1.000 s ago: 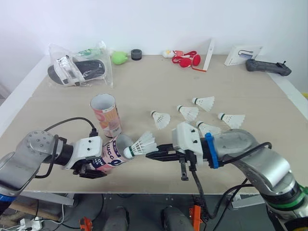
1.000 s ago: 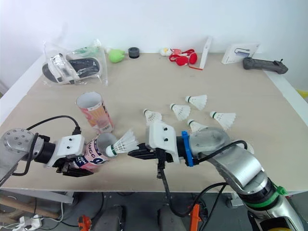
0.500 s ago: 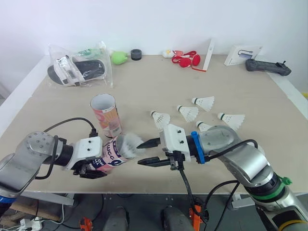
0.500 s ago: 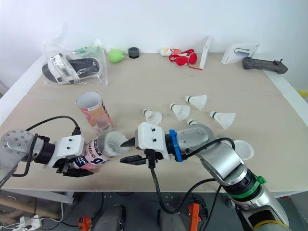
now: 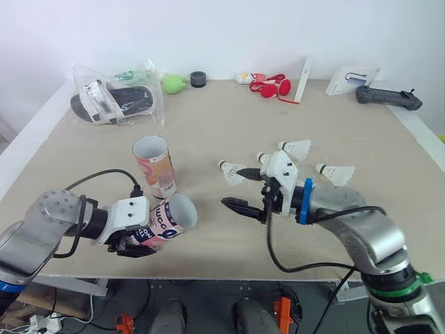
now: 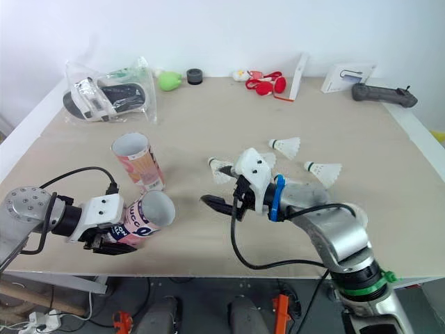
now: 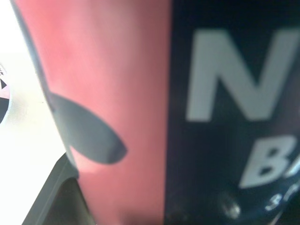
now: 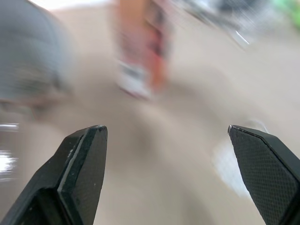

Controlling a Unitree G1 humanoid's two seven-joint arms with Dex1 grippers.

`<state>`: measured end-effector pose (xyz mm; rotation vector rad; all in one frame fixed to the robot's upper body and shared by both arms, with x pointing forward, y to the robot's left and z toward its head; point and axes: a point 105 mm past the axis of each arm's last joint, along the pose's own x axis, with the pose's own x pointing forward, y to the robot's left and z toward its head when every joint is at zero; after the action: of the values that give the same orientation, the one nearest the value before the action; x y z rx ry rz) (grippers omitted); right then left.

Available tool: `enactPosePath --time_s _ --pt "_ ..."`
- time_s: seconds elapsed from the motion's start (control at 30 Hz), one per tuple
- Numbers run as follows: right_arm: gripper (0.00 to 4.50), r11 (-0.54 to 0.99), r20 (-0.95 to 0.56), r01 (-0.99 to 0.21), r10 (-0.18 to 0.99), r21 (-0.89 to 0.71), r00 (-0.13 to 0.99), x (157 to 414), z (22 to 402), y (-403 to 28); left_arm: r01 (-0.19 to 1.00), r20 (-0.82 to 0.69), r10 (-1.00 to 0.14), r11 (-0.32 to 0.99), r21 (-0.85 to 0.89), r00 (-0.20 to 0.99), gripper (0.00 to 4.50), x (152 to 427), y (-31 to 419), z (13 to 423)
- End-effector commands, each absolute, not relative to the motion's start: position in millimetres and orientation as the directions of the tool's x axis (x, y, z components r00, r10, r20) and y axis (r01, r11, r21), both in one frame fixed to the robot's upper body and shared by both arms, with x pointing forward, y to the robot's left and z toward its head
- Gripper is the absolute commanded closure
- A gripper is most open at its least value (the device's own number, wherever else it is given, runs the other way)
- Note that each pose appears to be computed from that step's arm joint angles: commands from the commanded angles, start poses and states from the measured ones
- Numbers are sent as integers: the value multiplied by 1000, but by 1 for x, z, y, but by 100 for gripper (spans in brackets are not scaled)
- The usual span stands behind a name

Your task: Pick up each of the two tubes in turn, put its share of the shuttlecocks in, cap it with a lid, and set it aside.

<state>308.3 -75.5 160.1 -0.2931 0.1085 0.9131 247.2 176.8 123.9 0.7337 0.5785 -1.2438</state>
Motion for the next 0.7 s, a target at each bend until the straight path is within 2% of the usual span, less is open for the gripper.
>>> enactPosePath --time_s 0.03,0.3,0.47,0.57,0.7 --pt "9 696 -200 -678 649 -236 734 327 145 -69 979 -749 -631 153 135 202 142 243 172 111" --pt "9 785 -164 -602 580 -150 798 349 133 -51 979 -748 -632 151 135 201 142 244 171 112" --pt "9 807 -127 -582 570 -98 812 373 135 -32 981 -748 -635 143 130 191 142 243 169 111" --pt "90 826 -114 -554 544 -100 832 382 135 -31 981 -748 -635 141 134 193 142 244 169 113" --pt "278 838 -100 -539 531 -84 841 384 136 -33 980 -749 -633 141 137 196 142 245 169 114"
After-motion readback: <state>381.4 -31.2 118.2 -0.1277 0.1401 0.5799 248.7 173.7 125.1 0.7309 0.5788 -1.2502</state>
